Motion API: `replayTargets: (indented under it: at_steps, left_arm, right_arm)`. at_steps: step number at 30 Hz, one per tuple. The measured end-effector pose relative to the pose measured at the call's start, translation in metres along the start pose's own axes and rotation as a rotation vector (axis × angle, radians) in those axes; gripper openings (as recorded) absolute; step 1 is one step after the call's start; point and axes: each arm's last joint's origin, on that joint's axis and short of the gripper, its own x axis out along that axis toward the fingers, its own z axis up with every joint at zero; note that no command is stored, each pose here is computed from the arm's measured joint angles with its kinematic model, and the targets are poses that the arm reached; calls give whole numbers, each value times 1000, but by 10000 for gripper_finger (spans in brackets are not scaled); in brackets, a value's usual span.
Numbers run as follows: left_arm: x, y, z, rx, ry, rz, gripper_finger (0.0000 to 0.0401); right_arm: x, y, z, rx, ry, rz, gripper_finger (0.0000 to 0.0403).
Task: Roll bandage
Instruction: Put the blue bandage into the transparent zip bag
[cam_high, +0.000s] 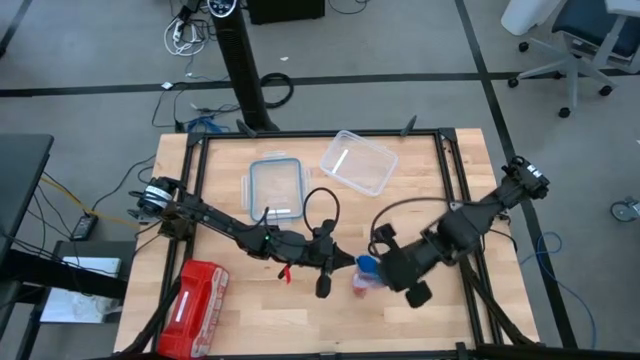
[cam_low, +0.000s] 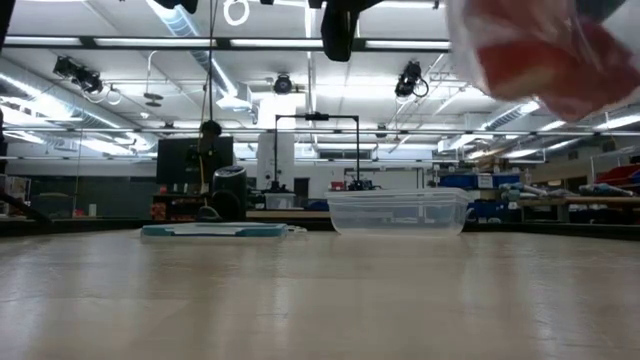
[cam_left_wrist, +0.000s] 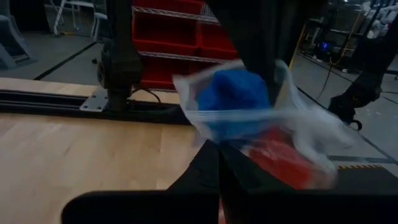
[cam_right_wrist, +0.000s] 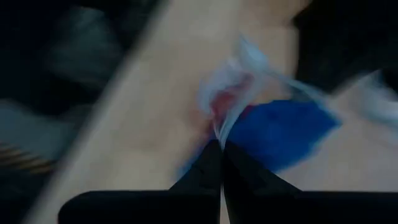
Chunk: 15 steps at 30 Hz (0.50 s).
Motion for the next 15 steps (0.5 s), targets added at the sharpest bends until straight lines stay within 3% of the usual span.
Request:
replayTargets:
  at_steps: [1, 2, 4, 5, 7, 8, 10, 11, 14, 15]
  left_arm:
    - [0, 0, 0, -1, -4, 6, 1]
    - [0, 1, 1, -2, -11, 10, 1]
    - [0, 1, 2, -5, -21, 5, 1]
    - [0, 1, 2, -5, -24, 5, 1]
    - [0, 1, 2, -5, -24, 8, 1]
    - [0, 1, 2, -5, -22, 9, 0]
    - [0, 1, 2, -7, -25, 4, 0]
    - [0, 0, 3, -9, -29, 2, 0]
    - [0, 1, 2, -6, -25, 5, 0]
    - [0, 0, 3, -7, -28, 2, 0]
  right_arm:
    - [0, -1, -1, 14, 4, -107, 1]
    - [-2, 0, -3, 54, 9, -134, 1]
    - [-4, 4, -1, 46, -6, 75, 1]
    - [-2, 4, 2, 20, -24, 80, 1]
    - [1, 1, 0, 56, -10, -159, 1]
    - [1, 2, -4, 90, 27, -165, 1]
    - [2, 5, -2, 90, 38, 102, 1]
    - [5, 5, 2, 67, 5, 128, 1]
    - [7, 1, -5, 108, 63, -176, 1]
    - [4, 0, -6, 138, 73, -123, 1]
